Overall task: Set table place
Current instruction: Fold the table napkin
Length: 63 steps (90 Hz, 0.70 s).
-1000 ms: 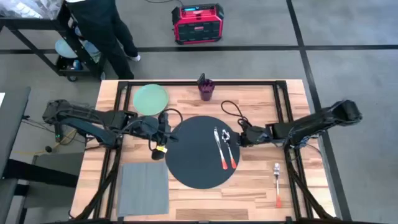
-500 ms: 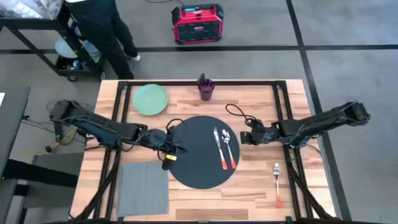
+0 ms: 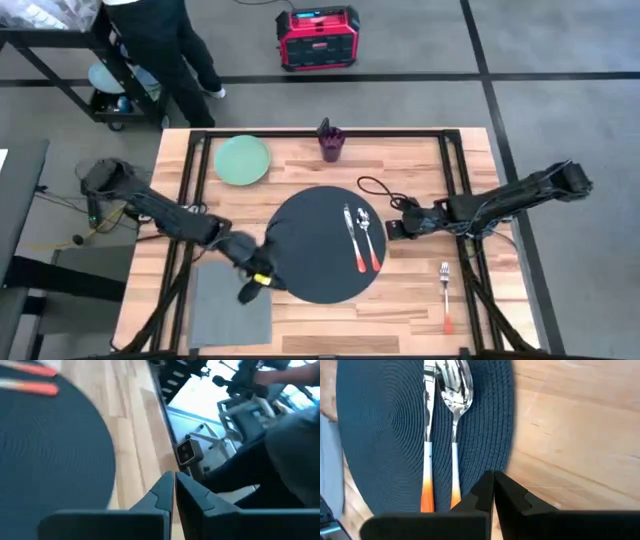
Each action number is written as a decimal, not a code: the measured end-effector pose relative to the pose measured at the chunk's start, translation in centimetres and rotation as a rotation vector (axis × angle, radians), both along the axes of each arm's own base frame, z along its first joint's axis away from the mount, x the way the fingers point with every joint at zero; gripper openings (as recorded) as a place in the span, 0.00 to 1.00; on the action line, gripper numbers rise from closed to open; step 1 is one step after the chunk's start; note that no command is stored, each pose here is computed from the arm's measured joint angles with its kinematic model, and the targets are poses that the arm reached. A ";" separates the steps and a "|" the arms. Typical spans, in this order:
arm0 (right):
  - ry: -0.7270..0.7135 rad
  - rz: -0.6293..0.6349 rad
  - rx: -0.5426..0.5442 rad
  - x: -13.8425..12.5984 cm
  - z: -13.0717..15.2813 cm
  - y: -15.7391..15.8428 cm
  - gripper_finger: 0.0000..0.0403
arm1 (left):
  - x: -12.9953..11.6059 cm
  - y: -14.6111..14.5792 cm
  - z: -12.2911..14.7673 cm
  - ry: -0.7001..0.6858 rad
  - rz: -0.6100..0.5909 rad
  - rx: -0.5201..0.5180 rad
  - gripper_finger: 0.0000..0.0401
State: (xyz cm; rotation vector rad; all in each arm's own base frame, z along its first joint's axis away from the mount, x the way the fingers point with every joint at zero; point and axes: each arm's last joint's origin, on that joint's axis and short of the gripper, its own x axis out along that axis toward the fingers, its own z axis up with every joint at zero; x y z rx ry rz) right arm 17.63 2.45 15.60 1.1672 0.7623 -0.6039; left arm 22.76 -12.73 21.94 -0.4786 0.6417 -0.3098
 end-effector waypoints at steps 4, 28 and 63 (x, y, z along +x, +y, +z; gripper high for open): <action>-0.011 0.023 -0.015 0.0 0.1 0.0 0.00 | -0.9 -0.6 -0.5 0.063 0.043 0.022 0.00; -0.002 0.101 0.001 0.0 0.2 -0.3 0.09 | -2.7 -2.7 -3.0 0.231 0.082 0.129 0.00; 0.001 0.155 0.015 0.0 0.2 -0.4 0.22 | 2.6 -3.6 -6.5 0.516 0.175 -0.016 0.00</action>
